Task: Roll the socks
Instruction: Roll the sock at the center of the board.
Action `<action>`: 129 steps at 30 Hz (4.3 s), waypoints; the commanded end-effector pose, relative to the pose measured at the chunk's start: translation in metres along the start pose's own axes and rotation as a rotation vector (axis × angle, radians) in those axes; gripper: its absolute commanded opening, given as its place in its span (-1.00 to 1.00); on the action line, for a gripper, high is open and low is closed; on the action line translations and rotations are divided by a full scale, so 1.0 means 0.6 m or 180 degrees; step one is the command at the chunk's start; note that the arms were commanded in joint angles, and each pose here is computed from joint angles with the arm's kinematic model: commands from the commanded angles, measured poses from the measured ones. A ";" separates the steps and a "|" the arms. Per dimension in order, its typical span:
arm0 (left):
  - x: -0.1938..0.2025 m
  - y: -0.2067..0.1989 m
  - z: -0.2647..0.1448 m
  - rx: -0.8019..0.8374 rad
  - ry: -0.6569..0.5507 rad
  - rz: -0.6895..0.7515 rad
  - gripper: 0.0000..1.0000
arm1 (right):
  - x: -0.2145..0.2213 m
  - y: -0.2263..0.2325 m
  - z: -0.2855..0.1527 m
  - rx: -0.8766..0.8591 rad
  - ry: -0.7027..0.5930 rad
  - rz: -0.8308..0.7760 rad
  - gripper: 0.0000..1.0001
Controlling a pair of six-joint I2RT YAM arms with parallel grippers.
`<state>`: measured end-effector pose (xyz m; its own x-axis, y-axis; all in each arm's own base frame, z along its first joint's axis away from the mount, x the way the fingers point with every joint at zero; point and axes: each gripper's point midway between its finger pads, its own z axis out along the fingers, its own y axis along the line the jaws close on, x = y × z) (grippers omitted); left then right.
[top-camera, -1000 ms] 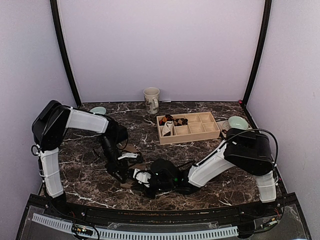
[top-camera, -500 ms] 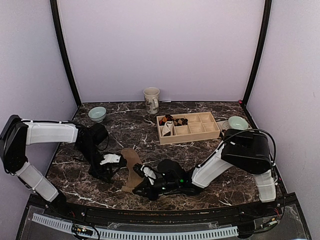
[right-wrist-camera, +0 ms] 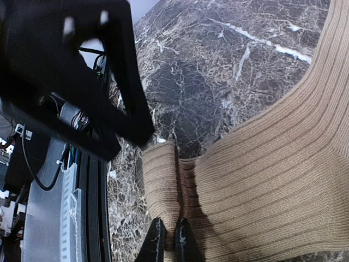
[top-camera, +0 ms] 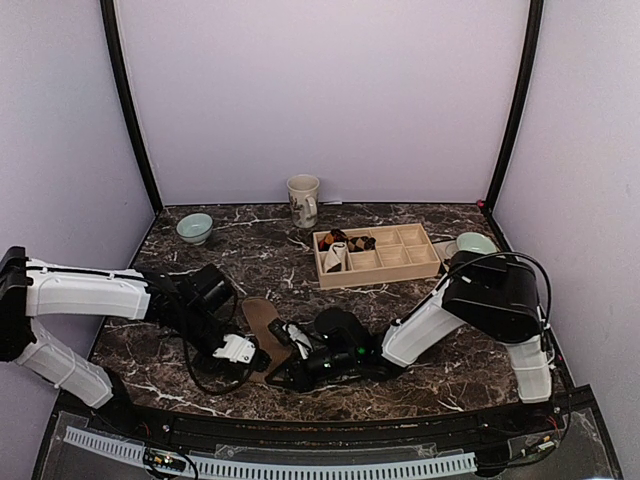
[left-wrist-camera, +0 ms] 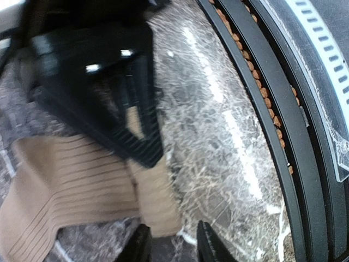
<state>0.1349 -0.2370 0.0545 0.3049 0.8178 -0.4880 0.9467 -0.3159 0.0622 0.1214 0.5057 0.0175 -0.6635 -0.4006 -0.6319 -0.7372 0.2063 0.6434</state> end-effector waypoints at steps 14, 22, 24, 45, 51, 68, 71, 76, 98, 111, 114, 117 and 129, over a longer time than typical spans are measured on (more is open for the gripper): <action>0.005 0.012 0.062 -0.0048 0.0396 0.0157 -0.52 | 0.193 -0.134 -0.038 0.0688 0.0959 0.0980 -1.00; 0.011 0.011 0.048 -0.0240 0.0423 0.0210 -0.41 | 0.197 -0.137 -0.039 0.0669 0.0956 0.1028 -1.00; 0.014 0.005 0.049 -0.0216 0.0420 0.0234 -0.49 | 0.197 -0.135 -0.038 0.0642 0.0973 0.1024 -1.00; 0.020 -0.049 0.078 0.0570 0.0403 0.0087 -1.00 | 0.064 -0.139 -0.132 0.1158 -0.0040 0.0591 0.99; 0.011 -0.046 0.072 0.0829 0.0290 -0.0152 -1.00 | 0.012 -0.093 -0.251 0.1698 -0.0936 -0.0253 0.99; 0.005 0.008 0.070 0.1711 0.0101 -0.1190 -1.00 | -0.040 -0.089 -0.284 0.2852 -0.0897 -0.0985 0.99; 0.005 0.003 0.069 0.1797 0.0104 -0.1231 -1.00 | -0.050 -0.034 -0.277 0.2633 -0.1169 -0.1527 0.99; 0.002 0.005 0.071 0.1896 0.0073 -0.1374 -1.00 | -0.023 -0.090 -0.254 0.2804 -0.0784 -0.1214 1.00; 0.010 -0.001 0.079 0.2309 0.0075 -0.1675 -1.00 | 0.002 0.081 -0.050 0.1051 -0.0072 -0.2834 0.52; 0.034 0.000 0.084 0.2225 0.0310 -0.1600 -1.00 | 0.004 0.036 -0.018 0.1010 0.0116 -0.2945 0.31; 0.036 0.001 0.084 0.2204 0.0332 -0.1595 -1.00 | 0.014 0.028 -0.014 0.0984 0.0218 -0.2916 0.16; 0.036 0.006 0.084 0.2160 0.0333 -0.1600 -1.00 | 0.033 0.021 -0.011 0.0927 0.0380 -0.2863 -0.19; 0.055 0.080 0.045 0.0910 0.0372 -0.1660 -0.34 | 0.085 -0.017 -0.024 0.1007 0.0473 -0.2193 -0.95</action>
<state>0.1477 -0.2550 0.0269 -0.1849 0.9381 -0.2927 0.7594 -0.0527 -0.6485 0.1037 0.4946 0.0215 0.0958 -0.5757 -0.8120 -0.9862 0.0555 -0.1557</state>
